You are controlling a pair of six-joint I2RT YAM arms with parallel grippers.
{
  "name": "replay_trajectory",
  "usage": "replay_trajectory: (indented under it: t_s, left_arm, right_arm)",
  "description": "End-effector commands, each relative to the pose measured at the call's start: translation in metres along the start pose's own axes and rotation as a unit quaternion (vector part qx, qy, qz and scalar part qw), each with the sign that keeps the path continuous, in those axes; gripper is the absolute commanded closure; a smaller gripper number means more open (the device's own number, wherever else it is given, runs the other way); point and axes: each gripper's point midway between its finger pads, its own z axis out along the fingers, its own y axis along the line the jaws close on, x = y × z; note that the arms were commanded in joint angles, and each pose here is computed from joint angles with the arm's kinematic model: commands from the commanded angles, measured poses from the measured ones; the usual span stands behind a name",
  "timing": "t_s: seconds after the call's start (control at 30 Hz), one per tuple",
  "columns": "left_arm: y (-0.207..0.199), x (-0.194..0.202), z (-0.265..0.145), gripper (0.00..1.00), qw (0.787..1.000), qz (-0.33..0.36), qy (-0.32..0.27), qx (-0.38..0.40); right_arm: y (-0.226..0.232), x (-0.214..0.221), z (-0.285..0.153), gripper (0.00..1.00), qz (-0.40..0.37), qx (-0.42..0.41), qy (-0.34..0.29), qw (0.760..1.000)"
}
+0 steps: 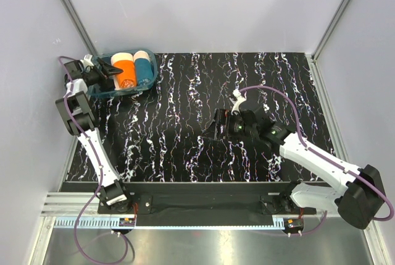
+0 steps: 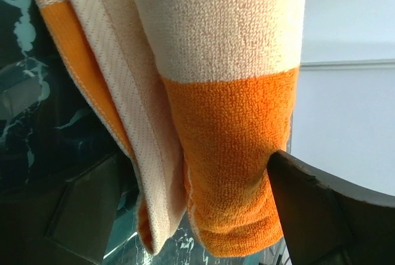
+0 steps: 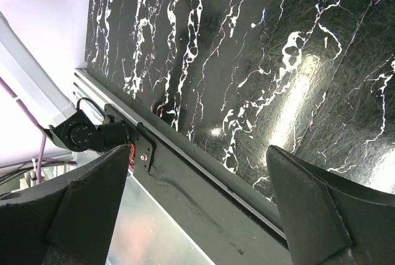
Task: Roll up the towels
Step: Place the rolled towel into the container
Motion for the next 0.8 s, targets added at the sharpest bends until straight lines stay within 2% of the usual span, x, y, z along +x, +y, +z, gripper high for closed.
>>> replay_trajectory:
  t_s: [0.0, 0.13, 0.4, 0.77]
  left_arm:
    - [-0.025, -0.044, -0.031, 0.01, 0.996, 0.026, -0.071, -0.046]
    - [-0.028, -0.057, -0.054, 0.01, 0.991, 0.025, -0.104, -0.075]
    - [-0.035, -0.059, -0.07, 0.01, 0.989, 0.026, -0.114, -0.095]
    - [-0.078, -0.076, -0.096, 0.01, 0.979, 0.084, -0.146, -0.118]
  right_arm:
    - [0.021, -0.012, -0.009, 0.0, -0.003, -0.036, -0.022, 0.999]
    - [0.023, -0.012, -0.014, 0.0, -0.003, -0.043, -0.028, 0.999]
    - [0.023, -0.011, -0.021, 0.0, -0.003, -0.044, -0.033, 0.998]
    - [0.024, -0.01, -0.028, 0.0, -0.007, -0.045, -0.036, 0.998]
